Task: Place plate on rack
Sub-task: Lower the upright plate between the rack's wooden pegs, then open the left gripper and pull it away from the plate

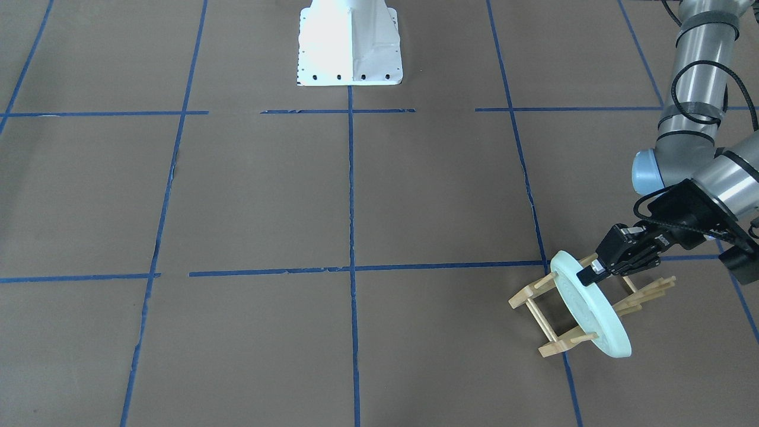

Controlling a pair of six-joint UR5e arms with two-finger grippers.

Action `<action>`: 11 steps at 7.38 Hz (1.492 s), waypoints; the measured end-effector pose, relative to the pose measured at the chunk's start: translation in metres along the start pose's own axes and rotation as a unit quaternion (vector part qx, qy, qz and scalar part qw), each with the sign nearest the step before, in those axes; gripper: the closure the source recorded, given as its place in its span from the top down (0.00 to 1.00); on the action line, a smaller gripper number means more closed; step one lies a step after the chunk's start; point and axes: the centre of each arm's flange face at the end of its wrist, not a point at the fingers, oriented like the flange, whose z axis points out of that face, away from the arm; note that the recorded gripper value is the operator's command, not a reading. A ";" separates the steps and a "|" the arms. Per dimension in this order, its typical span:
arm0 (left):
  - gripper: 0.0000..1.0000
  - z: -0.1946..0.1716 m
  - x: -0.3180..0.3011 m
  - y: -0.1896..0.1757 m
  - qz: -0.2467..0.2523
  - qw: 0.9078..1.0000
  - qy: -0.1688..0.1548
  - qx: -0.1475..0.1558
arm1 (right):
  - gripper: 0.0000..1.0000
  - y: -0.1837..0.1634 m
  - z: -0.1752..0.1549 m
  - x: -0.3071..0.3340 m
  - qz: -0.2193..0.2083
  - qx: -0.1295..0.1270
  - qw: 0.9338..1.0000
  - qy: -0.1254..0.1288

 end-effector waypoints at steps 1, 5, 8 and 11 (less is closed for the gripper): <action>1.00 0.000 0.000 0.000 0.000 1.000 0.000 0.000 | 1.00 0.000 0.000 0.000 0.000 0.000 1.000 0.000; 1.00 -0.011 0.002 0.008 0.006 1.000 0.003 0.004 | 1.00 0.000 0.000 0.000 0.000 0.000 1.000 0.000; 1.00 -0.049 -0.042 0.015 0.020 0.999 -0.028 0.018 | 1.00 0.000 0.000 0.000 0.000 0.000 1.000 0.000; 1.00 -0.097 -0.107 0.019 0.099 0.986 -0.133 0.007 | 1.00 0.000 0.000 0.000 0.000 0.000 1.000 0.000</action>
